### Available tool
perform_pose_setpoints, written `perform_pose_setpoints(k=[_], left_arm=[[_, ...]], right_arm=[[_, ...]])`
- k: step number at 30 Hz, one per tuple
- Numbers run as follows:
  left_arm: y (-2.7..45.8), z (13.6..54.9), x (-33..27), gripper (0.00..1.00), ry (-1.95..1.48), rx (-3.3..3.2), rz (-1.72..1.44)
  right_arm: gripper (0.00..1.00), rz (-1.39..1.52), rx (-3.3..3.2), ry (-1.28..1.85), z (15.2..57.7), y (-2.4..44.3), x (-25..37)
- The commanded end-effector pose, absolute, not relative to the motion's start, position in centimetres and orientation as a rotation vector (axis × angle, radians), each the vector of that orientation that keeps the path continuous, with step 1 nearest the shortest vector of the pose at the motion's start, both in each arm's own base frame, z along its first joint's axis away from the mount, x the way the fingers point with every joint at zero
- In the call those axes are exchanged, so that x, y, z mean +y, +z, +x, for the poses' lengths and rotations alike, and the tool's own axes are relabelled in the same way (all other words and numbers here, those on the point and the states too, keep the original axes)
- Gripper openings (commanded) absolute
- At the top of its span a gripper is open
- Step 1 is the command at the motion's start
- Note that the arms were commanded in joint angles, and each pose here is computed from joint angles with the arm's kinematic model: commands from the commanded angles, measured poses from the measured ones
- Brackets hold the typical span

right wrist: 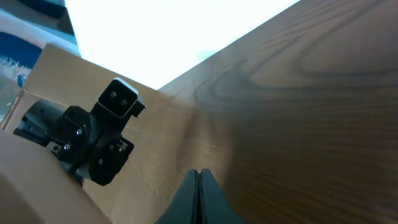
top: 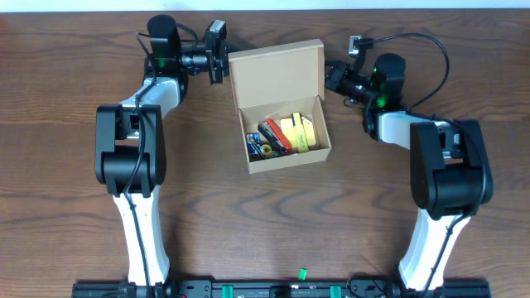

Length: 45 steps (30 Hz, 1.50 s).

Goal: Pack container

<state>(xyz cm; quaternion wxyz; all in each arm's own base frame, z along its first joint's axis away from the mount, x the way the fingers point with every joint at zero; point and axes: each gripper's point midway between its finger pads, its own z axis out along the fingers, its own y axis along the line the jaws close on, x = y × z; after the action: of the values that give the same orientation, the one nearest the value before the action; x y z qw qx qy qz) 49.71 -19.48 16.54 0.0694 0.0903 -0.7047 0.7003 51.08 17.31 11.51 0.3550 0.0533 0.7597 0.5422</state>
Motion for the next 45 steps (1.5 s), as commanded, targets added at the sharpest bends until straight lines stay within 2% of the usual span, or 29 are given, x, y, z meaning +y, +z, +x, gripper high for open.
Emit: perform_pose_setpoints(k=[1,17,31,45], left_arm=[[17.2,49.5,-19.5,0.06,2.102,-2.110,0.231],[18.5,48.8,-21.1,0.06,2.098,-2.098,0.181],[19.3,48.2,-22.3,0.06,2.120,-2.113,0.093],[21.7,46.6,-23.5,0.06,2.149,-2.113,-0.008]], right_arm=[[0.01,0.100,1.919,1.412,51.2,14.3,16.7],[0.01,0.070,1.945,1.429,50.2,16.1,16.6],[0.01,0.044,1.971,1.445,49.5,15.7,17.3],[0.01,-0.070,1.992,1.364,47.4,19.1,17.2]])
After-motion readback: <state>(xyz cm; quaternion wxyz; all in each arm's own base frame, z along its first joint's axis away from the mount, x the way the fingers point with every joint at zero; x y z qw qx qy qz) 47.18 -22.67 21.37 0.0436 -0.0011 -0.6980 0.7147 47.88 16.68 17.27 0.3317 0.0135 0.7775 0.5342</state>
